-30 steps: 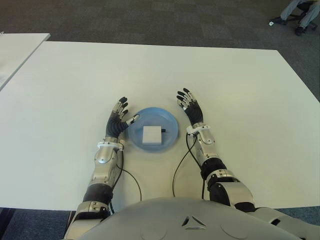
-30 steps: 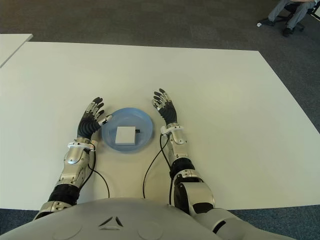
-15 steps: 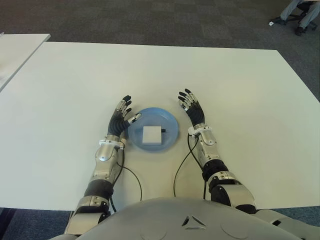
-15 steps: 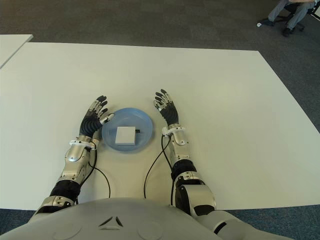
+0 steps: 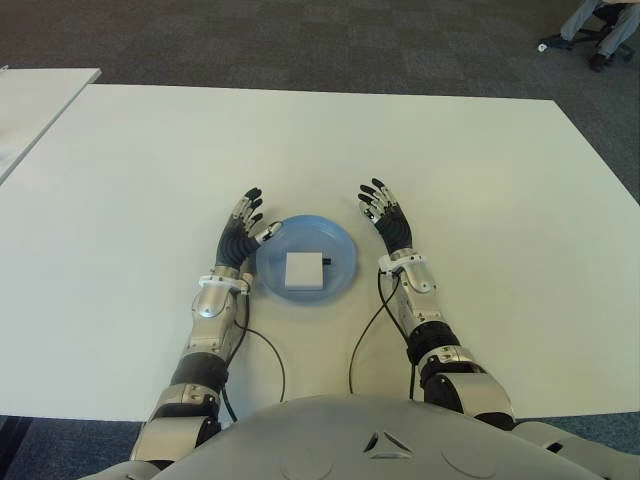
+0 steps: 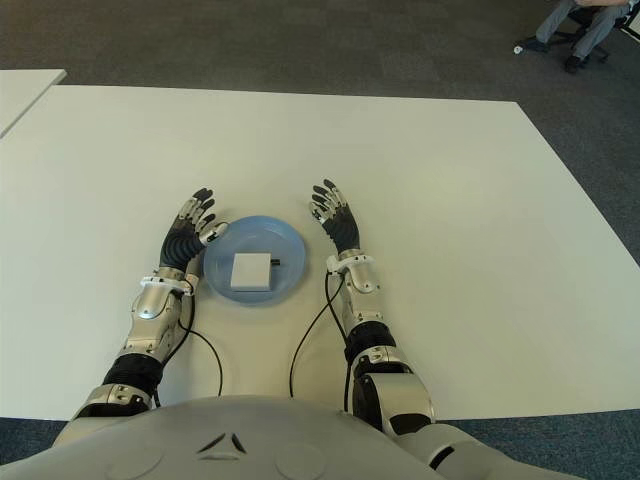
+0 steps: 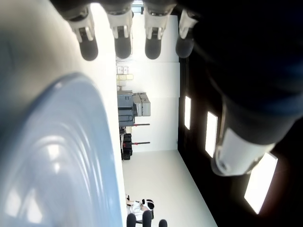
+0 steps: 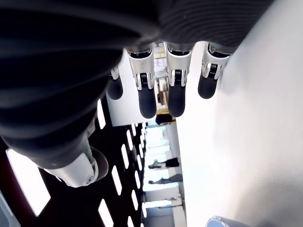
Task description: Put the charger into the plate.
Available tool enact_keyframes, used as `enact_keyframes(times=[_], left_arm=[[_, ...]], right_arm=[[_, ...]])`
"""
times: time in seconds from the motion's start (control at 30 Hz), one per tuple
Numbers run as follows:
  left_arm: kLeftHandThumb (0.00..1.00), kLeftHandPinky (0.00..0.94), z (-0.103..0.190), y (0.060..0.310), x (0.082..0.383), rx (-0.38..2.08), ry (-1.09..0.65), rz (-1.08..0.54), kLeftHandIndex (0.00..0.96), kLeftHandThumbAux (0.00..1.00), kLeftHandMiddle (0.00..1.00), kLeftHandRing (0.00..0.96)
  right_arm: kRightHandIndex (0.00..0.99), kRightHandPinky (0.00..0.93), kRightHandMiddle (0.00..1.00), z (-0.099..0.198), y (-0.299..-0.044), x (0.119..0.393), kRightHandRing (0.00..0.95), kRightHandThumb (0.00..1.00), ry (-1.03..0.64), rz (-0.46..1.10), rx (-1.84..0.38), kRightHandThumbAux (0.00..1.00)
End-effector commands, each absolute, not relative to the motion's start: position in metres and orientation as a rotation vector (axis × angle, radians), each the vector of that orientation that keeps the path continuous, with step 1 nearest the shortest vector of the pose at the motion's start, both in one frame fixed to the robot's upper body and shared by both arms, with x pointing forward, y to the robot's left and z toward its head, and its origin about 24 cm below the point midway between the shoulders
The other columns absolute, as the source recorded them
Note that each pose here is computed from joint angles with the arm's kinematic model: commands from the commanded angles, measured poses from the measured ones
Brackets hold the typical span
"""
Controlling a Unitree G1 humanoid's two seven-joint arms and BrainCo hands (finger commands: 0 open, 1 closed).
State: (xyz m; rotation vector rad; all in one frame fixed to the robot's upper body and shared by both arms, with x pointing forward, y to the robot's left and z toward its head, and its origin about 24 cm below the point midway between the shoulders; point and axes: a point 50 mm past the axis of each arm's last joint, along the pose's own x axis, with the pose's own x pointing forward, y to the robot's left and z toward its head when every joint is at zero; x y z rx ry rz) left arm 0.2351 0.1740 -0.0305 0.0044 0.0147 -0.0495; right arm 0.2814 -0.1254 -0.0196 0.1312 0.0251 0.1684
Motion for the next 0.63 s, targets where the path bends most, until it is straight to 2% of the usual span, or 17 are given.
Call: enact_keyframes(times=[0.03,0.63], left_arm=[[0.0,0.078,-0.0503,0.1738,0.2242,-0.02,0.133,-0.015,0.055,0.686,0.082,0.068],[0.0,0.107,-0.0507,0.1776,0.2293,-0.042,0.137,0.037,0.067,0.69,0.103,0.091]], right_arm=[[0.083,0.095,0.19,-0.0374,-0.1316,0.2695,0.146,0.0,0.121,0.156,0.131,0.665],[0.097,0.093,0.196,-0.0377,-0.1386,0.2696,0.146,0.006,0.121,0.162,0.114,0.65]])
